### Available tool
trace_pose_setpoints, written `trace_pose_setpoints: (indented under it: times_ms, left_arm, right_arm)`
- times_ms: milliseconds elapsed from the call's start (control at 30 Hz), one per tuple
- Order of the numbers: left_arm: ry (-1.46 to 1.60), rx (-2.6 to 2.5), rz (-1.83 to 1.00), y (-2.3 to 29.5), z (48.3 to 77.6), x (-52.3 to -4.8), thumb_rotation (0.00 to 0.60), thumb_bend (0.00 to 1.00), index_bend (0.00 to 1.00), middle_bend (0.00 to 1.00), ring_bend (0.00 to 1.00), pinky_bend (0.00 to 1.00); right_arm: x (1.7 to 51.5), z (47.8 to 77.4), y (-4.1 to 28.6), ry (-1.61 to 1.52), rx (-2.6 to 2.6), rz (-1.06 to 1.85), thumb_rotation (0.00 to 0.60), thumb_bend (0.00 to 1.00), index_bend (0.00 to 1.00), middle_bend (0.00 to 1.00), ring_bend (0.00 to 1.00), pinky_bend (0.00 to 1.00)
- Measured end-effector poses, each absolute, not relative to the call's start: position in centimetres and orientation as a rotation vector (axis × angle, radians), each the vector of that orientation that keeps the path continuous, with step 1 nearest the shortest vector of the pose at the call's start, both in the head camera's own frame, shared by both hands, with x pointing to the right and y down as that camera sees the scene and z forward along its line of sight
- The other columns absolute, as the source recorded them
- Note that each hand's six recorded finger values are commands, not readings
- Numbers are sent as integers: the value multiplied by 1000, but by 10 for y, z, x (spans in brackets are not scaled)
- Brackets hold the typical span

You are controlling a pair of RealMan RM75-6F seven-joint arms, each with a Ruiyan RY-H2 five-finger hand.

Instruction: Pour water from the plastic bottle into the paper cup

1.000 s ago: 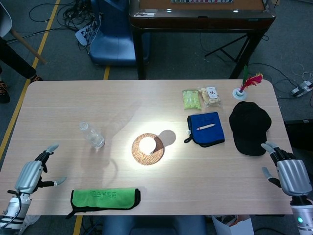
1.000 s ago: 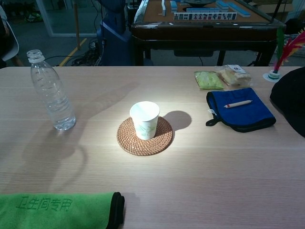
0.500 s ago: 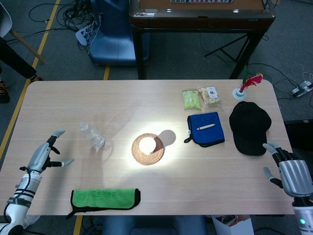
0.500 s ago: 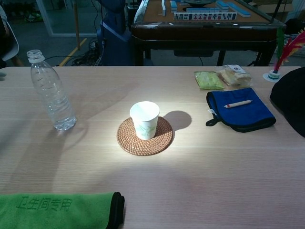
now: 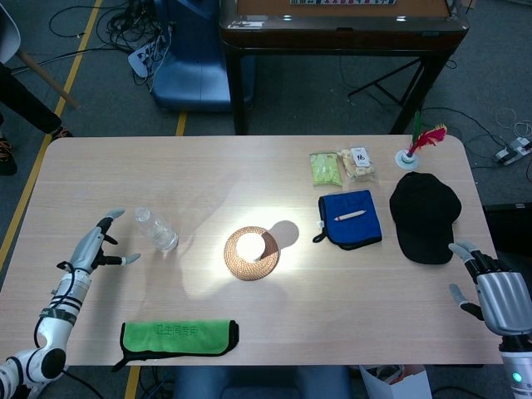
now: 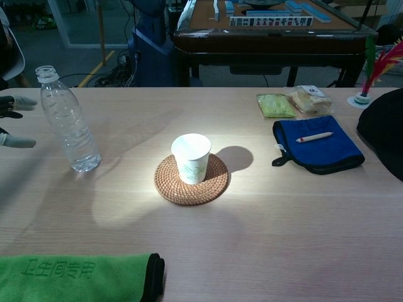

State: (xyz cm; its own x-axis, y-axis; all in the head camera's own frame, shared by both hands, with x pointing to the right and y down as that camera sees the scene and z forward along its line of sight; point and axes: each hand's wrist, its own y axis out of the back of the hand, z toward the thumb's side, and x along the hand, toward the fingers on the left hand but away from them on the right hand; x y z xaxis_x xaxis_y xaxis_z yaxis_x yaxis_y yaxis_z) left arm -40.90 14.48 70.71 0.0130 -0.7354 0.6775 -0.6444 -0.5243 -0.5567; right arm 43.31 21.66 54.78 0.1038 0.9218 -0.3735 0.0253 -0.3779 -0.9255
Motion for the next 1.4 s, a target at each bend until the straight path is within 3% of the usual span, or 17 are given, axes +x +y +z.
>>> trace_pose_setpoints:
  times_ms: [133,300,1400]
  left_arm:
    - [1504,-2194,-1533,140,712,-402,600,24,0,0,8,197]
    - [1528,-2242,-1504,137,714,-394,600,24,0,0,0,131]
    - [1529,-2367,-1467,122,742,-338,600,23,0,0,0,126]
  right_arm:
    - [433,548,217,-960,-1567,1389,600,315,204,197,335,460]
    - [433,548,217,-958,-1567,1389,600,315,212,197,335,460]
    - [435,542,216,-972,-1570,1380,600,315,212,206,335,460]
